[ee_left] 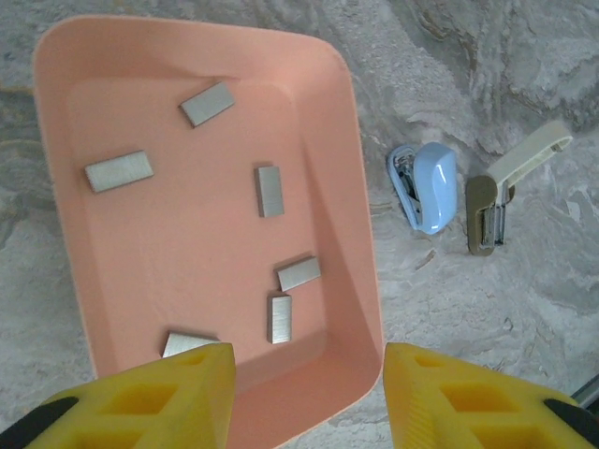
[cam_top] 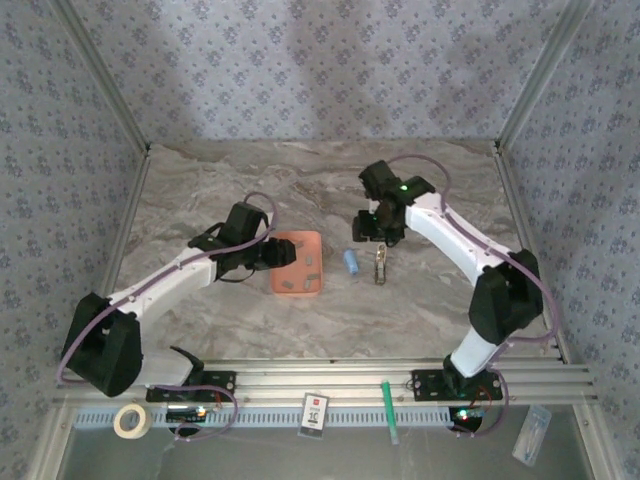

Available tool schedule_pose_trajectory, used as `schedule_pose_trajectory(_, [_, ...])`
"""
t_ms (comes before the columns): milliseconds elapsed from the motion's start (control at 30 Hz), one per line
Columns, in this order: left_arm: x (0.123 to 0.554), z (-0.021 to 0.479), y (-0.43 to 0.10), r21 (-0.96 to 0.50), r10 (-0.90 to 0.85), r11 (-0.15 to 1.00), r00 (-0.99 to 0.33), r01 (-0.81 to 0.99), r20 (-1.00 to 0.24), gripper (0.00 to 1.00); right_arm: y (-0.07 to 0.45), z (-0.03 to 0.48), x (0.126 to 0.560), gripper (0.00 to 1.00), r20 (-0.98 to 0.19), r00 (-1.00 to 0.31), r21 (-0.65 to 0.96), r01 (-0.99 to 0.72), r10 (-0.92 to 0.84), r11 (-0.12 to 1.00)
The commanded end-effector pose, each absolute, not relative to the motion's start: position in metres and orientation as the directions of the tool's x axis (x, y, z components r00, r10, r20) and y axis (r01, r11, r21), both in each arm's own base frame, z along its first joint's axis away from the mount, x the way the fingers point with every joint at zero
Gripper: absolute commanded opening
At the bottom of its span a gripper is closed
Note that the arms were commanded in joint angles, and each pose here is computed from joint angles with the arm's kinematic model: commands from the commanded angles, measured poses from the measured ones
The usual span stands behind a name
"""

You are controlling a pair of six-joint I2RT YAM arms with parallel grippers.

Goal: Load the staples into the stapler

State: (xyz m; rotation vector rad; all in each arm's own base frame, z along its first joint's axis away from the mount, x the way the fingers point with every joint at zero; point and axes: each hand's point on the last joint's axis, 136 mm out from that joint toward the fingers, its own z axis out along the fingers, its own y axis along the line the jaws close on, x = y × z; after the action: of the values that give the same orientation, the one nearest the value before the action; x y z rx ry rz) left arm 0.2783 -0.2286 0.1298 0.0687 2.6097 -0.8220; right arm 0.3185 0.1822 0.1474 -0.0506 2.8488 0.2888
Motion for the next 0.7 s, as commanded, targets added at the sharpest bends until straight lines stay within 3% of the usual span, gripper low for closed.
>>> schedule_pose_trajectory(0, [0.299,0.158,-0.251,-0.559,-0.012,0.769,-0.868,0.309,-0.496,0.46,0.17,0.148,0.306,0.52,-0.26,-0.96,0.308,0.022,0.106,0.951])
schedule_pose_trajectory(167, [0.319,0.17,-0.29,-0.538,0.102,0.717,-0.832,0.442,-0.546,0.49,0.147,0.125,0.29,0.52,-0.198,-0.95,0.441,0.134,0.241,0.888])
schedule_pose_trajectory(367, [0.332,0.167,-0.36,-0.545,0.243,0.602,-0.784,0.584,-0.572,0.61,0.137,0.112,0.28,0.51,-0.125,-0.917,0.614,0.228,0.378,0.756])
schedule_pose_trajectory(667, [0.342,0.14,-0.457,-0.592,0.383,0.446,-0.741,0.671,-0.552,0.7,0.125,0.076,0.261,0.42,-0.005,-0.845,0.698,0.38,0.534,0.607])
